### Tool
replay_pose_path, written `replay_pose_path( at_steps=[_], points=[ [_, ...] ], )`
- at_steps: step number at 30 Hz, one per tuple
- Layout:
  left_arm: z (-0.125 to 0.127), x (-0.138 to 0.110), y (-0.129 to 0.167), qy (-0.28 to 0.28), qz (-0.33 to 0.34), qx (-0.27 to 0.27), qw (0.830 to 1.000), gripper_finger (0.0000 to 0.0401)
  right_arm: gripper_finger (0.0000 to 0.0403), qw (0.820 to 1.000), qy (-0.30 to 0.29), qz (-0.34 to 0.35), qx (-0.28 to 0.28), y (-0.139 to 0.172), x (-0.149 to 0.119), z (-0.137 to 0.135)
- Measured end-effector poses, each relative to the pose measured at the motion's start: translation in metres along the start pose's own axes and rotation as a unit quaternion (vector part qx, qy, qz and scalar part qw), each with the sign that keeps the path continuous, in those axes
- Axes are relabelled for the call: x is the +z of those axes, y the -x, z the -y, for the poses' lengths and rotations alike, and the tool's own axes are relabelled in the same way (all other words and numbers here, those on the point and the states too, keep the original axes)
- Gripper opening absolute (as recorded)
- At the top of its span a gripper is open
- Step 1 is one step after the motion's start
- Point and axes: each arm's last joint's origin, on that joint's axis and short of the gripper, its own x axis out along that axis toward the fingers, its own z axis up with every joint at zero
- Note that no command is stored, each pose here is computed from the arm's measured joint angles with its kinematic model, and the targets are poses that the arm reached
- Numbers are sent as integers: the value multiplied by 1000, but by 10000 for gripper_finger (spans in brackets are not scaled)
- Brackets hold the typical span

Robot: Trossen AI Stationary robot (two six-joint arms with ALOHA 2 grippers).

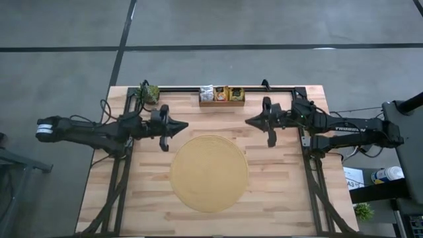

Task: Pick & Place Tea
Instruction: Adjust the red tea bags in the middle section of the wooden organizer

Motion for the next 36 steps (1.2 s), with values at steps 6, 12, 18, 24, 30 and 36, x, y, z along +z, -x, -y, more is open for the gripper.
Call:
replay_pose_path(
  at_steps=[6,12,18,24,30,36],
  points=[
    [-4,5,-11,5,-12,21,1000,0,9,995,-49,-23,-81,-4,12,25],
    [-16,7,-26,10,-59,63,996,0,9,988,-37,-65,-138,-9,23,51],
    [-24,20,-30,-4,-60,87,994,0,9,978,-92,-64,-178,-19,45,80],
    [-33,25,-21,-8,-71,101,992,0,9,963,-92,-182,-177,-49,55,110],
    [-37,24,-16,-19,-91,106,990,0,9,937,-36,-314,-150,-87,53,135],
    [-35,28,-12,-40,-82,101,991,0,9,920,-26,-366,-137,-116,42,160]
  ],
)
